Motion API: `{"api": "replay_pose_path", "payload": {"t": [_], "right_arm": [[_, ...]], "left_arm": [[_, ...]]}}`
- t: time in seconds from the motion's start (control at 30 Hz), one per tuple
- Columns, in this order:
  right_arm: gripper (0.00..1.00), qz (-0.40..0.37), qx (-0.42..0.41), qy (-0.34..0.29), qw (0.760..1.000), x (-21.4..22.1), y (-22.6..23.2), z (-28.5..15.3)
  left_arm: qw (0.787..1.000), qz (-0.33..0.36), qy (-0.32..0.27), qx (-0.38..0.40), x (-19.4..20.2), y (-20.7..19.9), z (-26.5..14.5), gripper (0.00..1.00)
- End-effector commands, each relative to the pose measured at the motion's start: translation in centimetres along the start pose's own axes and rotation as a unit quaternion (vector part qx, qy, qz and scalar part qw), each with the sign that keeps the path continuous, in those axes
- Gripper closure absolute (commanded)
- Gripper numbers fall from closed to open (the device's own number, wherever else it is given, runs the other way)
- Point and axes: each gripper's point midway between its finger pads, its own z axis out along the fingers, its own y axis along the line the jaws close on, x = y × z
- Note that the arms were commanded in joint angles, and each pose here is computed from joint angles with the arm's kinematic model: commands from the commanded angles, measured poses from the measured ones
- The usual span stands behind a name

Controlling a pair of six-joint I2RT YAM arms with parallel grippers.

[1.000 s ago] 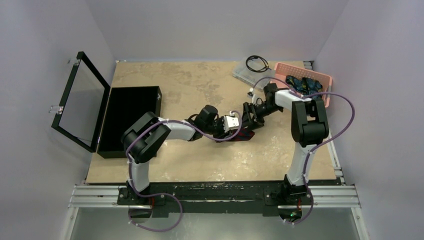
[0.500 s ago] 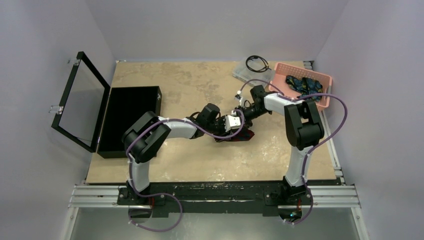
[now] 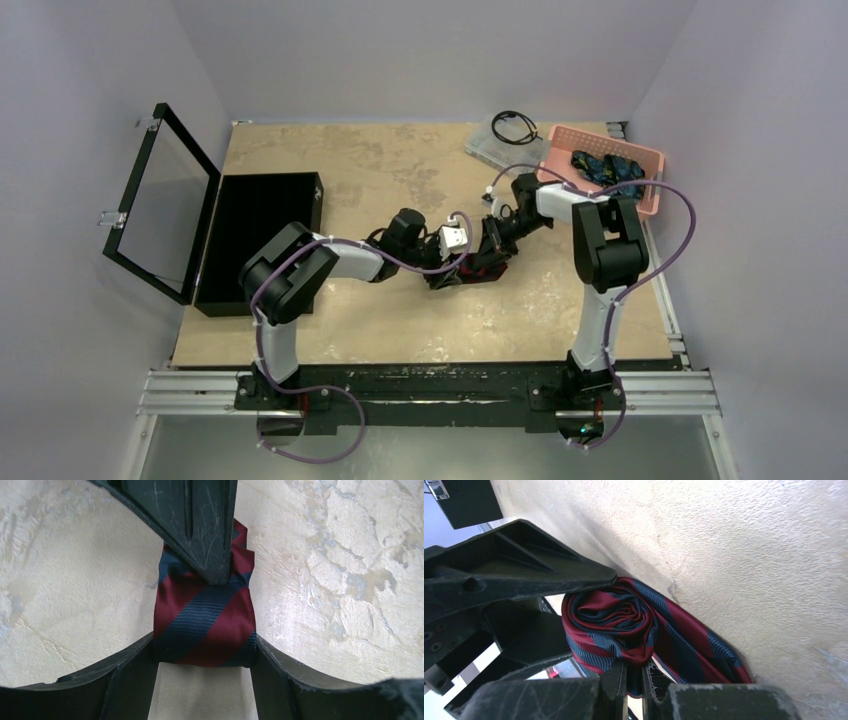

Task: Roll the ties
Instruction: Roll the tie at the center of the board.

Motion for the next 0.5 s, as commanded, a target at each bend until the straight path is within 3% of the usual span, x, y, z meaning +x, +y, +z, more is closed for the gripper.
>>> {"api": "replay_pose_path", "payload": {"t": [0.0,0.3,0.47], "right_arm": [[1.0,-0.002,0.19,0.05,0.98,1.5,-8.7,0.8],[1.0,-0.007,0.209,0.078,0.975,1.4,-9.2,2.2],[1.0,-0.026,0.183,0.059,0.981,0.4,-8.4,3.8]], "left_arm": [[0.998,0.013,-0.057,0.03,-2.9,-0.8,0.9,0.37],[0.995,0.03,-0.087,0.032,-4.1,-1.0,3.1,0.34],[0.997,0.018,-0.073,0.029,-3.0,-1.0,3.5,0.51]]}}
